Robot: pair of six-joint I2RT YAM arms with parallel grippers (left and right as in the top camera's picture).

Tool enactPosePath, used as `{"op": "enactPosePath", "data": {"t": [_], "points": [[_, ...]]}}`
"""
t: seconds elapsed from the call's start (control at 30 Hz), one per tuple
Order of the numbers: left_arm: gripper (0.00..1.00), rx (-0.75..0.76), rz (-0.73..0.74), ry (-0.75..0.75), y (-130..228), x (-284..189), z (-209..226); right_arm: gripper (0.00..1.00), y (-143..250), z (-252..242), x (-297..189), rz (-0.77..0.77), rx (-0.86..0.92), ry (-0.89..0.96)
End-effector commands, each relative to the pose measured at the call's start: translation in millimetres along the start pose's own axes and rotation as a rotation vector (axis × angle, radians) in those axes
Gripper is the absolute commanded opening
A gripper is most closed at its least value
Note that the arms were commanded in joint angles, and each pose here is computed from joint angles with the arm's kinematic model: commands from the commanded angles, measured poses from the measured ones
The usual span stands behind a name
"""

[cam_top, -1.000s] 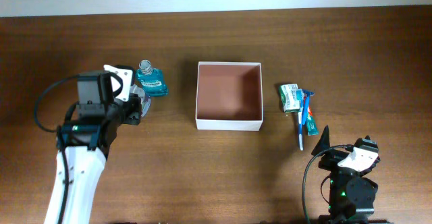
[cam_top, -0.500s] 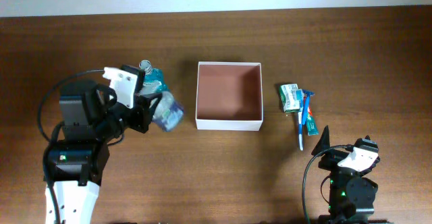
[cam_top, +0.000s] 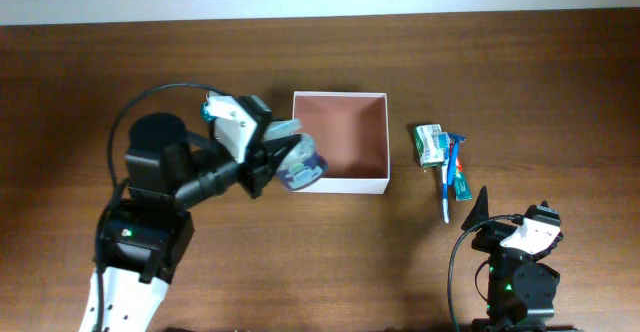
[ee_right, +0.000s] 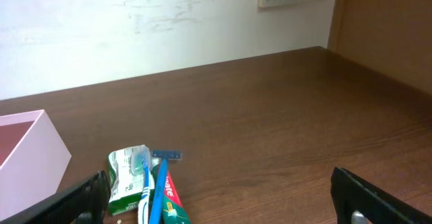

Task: Pack container
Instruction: 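Lift the soap bottle with the left gripper and carry it over the box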

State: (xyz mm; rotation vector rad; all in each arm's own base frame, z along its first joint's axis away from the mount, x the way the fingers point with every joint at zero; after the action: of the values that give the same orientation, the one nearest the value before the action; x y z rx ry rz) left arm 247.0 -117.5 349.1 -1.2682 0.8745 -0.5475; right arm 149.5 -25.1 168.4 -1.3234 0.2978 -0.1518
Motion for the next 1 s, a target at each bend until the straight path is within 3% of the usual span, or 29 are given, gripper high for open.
{"op": "enactPosePath", "data": {"t": [0.0, 0.4, 0.57, 0.97], "points": [[0.21, 0.082, -0.046, -0.029, -13, 16, -3, 0.98, 2, -1, 0, 0.007, -0.009, 0.008], [0.22, 0.135, -0.057, -0.063, 4, 80, 17, 0.99, 2, -1, 0, 0.007, -0.009, 0.007], [0.3, 0.12, -0.01, -0.157, 19, 96, 33, 0.98, 2, -1, 0, 0.007, -0.009, 0.008], [0.3, 0.132, -0.033, -0.179, 43, 135, 51, 0.98, 2, -1, 0, 0.007, -0.009, 0.008]]}}
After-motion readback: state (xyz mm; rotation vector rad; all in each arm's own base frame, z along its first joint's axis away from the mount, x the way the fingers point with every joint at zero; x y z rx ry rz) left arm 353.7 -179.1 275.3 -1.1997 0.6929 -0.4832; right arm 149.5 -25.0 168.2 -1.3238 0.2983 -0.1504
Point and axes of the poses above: each gripper's point midway between its finger pads, its own x axis out along the fingers, its own z axis along the line the jaws close on, y = z × x, the point moved 9 cm from there along -x, back along the fingers, and after that the axes turned 9 degrees about x, right-handed, at the moved point
